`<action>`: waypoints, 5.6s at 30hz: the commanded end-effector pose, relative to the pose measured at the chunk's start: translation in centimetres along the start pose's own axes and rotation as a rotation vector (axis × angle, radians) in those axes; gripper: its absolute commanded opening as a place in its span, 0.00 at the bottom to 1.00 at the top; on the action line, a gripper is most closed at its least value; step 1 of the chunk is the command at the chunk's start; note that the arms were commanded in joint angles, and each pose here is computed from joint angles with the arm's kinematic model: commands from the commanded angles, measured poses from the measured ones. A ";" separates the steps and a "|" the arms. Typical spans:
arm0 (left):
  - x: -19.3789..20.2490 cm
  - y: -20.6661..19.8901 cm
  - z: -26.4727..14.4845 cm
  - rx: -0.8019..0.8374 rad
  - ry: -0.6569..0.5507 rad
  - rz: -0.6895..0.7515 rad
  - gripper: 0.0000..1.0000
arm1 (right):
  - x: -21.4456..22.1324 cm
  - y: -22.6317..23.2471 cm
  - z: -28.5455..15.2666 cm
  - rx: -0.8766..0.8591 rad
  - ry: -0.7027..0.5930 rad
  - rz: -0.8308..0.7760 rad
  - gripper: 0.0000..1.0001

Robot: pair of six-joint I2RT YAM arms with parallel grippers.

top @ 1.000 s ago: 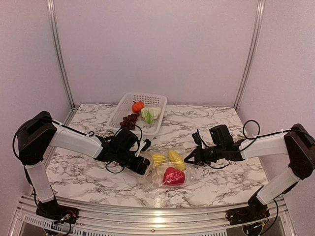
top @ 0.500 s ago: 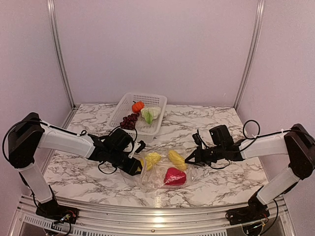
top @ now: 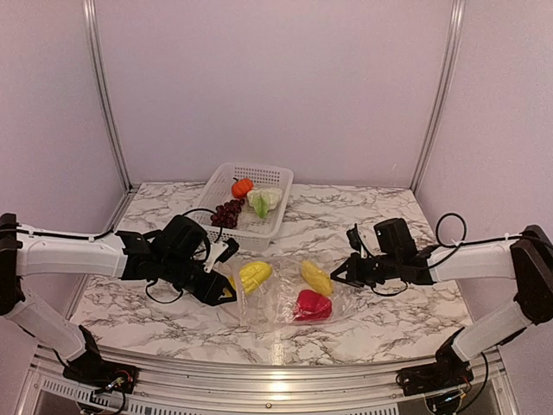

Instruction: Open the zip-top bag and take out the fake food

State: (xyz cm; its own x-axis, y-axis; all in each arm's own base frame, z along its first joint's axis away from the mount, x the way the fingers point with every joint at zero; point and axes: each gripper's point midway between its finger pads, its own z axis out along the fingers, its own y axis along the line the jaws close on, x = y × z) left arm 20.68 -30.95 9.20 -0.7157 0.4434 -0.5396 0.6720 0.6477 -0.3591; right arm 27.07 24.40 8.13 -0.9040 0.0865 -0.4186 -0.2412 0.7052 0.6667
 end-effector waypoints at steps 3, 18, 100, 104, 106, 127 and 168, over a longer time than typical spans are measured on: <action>3.1 1.1 -1.7 -0.027 0.065 -0.055 0.29 | -1.5 -1.6 -1.3 0.069 -0.093 0.033 0.00; -1.9 4.3 -7.6 -0.011 -0.175 -0.213 0.29 | -1.3 -2.8 -2.3 0.065 -0.102 0.066 0.00; -4.4 2.8 3.4 0.364 -0.164 -0.551 0.28 | -2.1 6.9 0.3 -0.194 0.035 -0.141 0.00; -4.3 3.1 4.4 0.368 -0.180 -0.556 0.31 | -2.7 8.8 0.0 -0.237 0.027 -0.160 0.00; -3.7 3.7 5.2 0.351 -0.169 -0.564 0.34 | -3.0 9.6 -0.2 -0.253 0.029 -0.174 0.00; -3.2 2.0 5.9 0.489 -0.266 -0.564 0.66 | -0.8 11.0 0.0 -0.149 0.103 -0.214 0.00; -2.5 -3.4 8.5 0.404 -0.003 -0.283 0.45 | 5.4 5.3 7.5 -0.093 0.341 -0.164 0.00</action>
State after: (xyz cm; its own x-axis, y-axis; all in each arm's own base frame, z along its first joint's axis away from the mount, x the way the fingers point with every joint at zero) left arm 23.81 -41.20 5.85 -0.8731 0.2386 -0.4252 0.4876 0.4187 -0.7662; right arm 23.03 33.10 2.89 -0.9334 -0.2755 -0.2300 -0.3577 0.6624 0.6582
